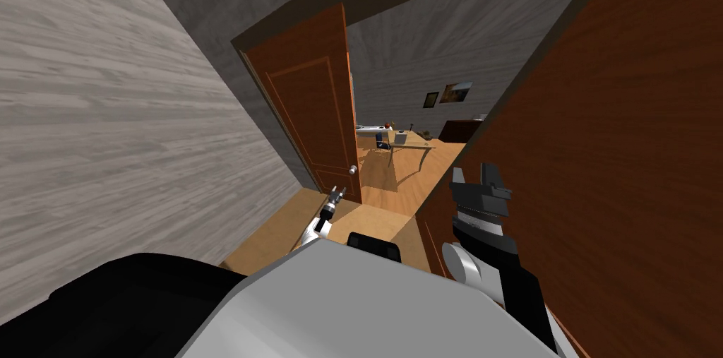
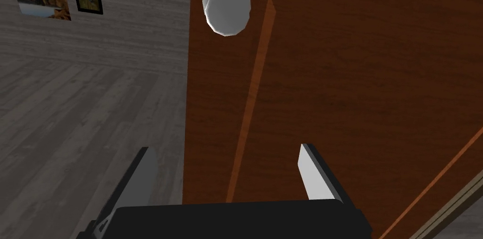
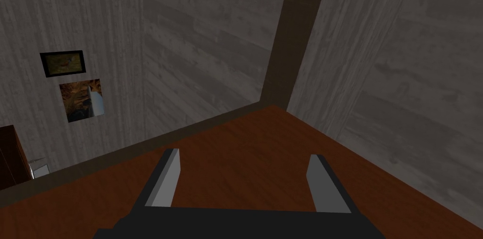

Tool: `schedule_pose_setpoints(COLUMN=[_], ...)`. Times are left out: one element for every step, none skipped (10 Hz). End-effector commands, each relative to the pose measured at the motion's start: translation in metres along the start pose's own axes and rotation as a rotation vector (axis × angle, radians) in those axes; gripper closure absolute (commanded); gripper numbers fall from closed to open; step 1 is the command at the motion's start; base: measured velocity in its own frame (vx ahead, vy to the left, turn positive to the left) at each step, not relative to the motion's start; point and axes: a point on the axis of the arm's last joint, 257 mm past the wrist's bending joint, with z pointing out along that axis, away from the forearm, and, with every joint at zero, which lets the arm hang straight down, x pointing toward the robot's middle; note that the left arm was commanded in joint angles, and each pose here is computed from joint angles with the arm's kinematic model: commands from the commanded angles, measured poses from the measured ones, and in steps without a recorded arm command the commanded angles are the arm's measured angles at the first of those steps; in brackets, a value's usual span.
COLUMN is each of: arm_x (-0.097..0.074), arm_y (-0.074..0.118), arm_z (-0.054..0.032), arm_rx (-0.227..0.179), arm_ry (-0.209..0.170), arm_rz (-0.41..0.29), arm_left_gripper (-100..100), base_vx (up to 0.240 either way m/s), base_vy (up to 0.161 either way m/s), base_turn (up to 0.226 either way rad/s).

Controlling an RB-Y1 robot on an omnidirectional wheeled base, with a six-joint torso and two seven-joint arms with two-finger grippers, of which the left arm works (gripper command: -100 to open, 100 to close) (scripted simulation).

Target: Pull the door open

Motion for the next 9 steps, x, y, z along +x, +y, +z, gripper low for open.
schedule_pose_setpoints(arm_x=[0.01, 0.014, 0.021, 0.023, 0.031, 0.033, 0.031, 0.031, 0.032], arm_y=[0.0, 0.001, 0.001, 0.001, 0.002, 0.002, 0.003, 0.003, 0.003], arm_z=[-0.0009, -0.0018, -0.0033, -0.004, -0.006, -0.0064, -0.0055, -0.0092, -0.0125], arm_rx=[0.001, 0.002, 0.004, 0.005, 0.008, 0.008, 0.007, 0.008, 0.008], arm_ry=[0.022, 0.031, 0.047, 0.054, 0.073, 0.076, 0.072, 0.073, 0.074], arm_rz=[0.034, 0.048, 0.072, 0.082, 0.11, 0.115, 0.107, 0.109, 0.109], arm_left_gripper=[-100, -100, -100, -100, -100, -100, -100, -100, -100], base_vx=[0.132, 0.121, 0.137, 0.126, 0.156, 0.138, 0.053, 0.114, 0.187], base_vy=[-0.022, -0.014, 0.006, 0.006, -0.026, -0.026, -0.008, -0.021, -0.079], base_turn=[0.004, 0.002, 0.003, 0.0, -0.001, 0.008, 0.002, -0.015, -0.025])
